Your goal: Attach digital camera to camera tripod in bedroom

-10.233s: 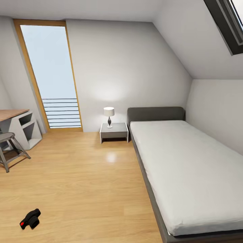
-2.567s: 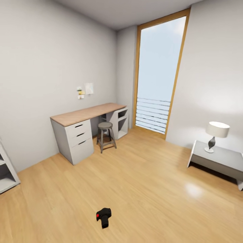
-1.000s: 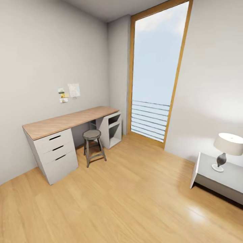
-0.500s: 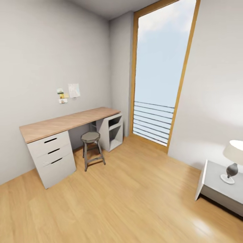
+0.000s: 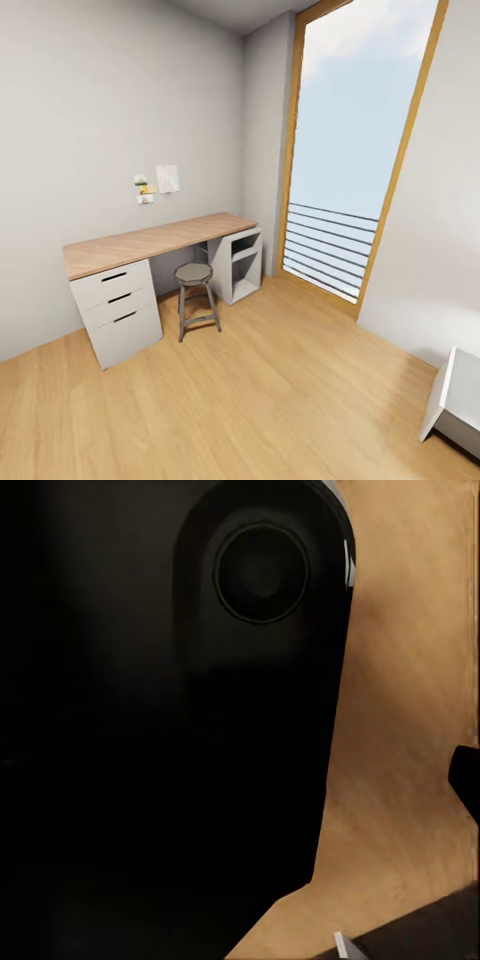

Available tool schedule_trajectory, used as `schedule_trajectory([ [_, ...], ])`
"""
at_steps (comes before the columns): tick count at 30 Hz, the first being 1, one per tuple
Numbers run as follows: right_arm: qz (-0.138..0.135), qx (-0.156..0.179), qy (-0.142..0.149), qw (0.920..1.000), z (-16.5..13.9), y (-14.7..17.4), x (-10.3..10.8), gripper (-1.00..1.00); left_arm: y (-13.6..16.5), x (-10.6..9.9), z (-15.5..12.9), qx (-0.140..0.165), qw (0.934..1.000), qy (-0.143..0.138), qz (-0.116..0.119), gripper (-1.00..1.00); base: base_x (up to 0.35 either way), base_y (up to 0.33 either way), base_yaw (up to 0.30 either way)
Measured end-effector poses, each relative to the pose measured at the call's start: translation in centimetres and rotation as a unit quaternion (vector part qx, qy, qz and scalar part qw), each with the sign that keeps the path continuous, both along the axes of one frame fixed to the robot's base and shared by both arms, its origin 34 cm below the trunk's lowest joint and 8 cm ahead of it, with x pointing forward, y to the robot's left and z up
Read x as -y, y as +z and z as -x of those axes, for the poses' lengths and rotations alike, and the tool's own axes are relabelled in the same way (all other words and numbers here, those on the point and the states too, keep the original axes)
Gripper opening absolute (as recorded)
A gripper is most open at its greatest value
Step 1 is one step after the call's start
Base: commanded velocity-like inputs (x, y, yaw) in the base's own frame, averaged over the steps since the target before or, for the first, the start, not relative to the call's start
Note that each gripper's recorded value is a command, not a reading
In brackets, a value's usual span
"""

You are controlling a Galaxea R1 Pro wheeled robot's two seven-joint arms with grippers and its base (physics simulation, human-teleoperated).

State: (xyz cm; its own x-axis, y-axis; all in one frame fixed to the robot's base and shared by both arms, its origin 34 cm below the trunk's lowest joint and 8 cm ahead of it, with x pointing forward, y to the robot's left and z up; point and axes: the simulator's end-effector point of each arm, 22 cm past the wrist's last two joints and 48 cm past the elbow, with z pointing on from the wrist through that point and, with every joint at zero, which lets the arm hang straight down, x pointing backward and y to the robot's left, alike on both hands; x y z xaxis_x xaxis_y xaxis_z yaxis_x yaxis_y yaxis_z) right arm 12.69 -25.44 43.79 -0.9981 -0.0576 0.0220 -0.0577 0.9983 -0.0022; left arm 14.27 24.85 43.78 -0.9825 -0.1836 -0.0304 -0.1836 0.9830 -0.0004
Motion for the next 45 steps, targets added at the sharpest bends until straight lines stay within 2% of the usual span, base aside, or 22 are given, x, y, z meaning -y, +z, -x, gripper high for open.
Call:
schedule_trajectory([
  [14, 0.001, 0.0, -0.001, 1.0, -0.01, 0.0, 0.02, 1.0, 0.0, -0.01, -0.06, 0.001, 1.0, 0.001, 0.0, 1.0, 0.256, -0.215, 0.267],
  [27, 0.001, 0.0, -0.002, 1.0, -0.01, -0.01, 0.02, 1.0, -0.01, -0.2, -0.06, 0.001, 0.9998, 0.019, -0.002, 1.0, 0.04, -0.031, 0.267],
  [36, 0.001, 0.0, -0.002, 1.0, -0.01, -0.01, 0.02, 1.0, -0.01, -0.51, -0.04, 0.001, 0.9979, 0.065, -0.004, 1.0, 0.001, -0.001, 0.267],
  [37, 0.001, 0.0, -0.002, 1.0, -0.02, -0.01, 0.02, 1.0, -0.01, -0.63, -0.07, 0.002, 0.9959, 0.091, -0.005, 1.0, 0.0, 0.0, 0.267],
  [38, 0.001, 0.0, -0.002, 1.0, -0.02, -0.01, 0.02, 1.0, -0.01, -0.7, -0.07, 0.002, 0.9947, 0.102, -0.006, 1.0, 0.0, 0.0, 0.267],
  [45, 0.001, 0.0, -0.002, 1.0, -0.02, -0.01, 0.02, 1.0, 0.0, -0.74, -0.07, 0.002, 0.9921, 0.125, -0.006, 1.0, 0.0, 0.0, 0.267],
])
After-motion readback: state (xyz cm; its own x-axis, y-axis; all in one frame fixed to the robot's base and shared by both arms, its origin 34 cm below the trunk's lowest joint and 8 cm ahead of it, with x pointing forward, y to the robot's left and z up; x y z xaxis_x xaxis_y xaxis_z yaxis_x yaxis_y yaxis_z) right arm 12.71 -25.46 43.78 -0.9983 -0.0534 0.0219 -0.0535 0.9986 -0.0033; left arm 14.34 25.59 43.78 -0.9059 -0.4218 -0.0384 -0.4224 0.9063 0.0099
